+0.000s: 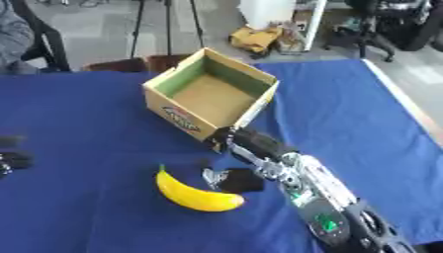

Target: Pick up objects on the table and place them in the box.

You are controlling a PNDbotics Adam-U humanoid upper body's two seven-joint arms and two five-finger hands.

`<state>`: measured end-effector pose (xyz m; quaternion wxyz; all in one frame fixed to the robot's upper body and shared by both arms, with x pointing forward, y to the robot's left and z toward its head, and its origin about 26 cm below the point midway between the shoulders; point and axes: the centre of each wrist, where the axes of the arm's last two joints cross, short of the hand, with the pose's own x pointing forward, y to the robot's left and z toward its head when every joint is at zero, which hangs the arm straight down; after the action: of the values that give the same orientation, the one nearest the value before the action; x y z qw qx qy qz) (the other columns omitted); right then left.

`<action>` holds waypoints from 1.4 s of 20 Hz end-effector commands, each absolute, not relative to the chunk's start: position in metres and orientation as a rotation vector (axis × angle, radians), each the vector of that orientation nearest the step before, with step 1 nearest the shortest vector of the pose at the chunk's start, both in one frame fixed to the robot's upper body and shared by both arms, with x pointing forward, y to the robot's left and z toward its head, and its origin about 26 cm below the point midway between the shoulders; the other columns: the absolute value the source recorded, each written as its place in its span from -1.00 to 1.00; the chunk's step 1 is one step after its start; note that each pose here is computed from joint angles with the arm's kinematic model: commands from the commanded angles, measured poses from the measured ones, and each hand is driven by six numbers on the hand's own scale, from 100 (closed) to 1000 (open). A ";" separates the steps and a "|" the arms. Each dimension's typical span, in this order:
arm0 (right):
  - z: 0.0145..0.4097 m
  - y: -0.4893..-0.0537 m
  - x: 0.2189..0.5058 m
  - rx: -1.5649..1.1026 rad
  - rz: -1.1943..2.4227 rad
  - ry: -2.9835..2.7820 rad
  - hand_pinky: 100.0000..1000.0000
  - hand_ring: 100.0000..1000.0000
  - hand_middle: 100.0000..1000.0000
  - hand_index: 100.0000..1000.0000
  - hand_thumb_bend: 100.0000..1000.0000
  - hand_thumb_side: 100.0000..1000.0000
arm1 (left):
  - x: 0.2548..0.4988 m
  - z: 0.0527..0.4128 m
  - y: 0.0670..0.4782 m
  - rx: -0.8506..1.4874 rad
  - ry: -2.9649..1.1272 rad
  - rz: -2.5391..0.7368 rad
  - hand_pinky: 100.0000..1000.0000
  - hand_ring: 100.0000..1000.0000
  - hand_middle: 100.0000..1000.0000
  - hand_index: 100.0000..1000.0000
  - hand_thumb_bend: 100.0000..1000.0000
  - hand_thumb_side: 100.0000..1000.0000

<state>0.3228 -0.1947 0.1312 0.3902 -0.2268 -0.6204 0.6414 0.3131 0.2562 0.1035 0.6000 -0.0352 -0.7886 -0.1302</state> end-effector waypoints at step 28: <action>0.101 -0.183 0.354 -0.752 1.806 -1.428 0.23 0.42 0.50 0.69 -1.00 0.36 | 0.313 0.110 0.256 -0.088 -1.847 -0.320 0.37 0.27 0.40 0.31 -0.76 1.00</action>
<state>0.3528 -0.1815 0.0902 0.3632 -0.2767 -0.5454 0.7029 0.3130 0.2561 0.1033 0.5999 -0.0374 -0.7882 -0.1325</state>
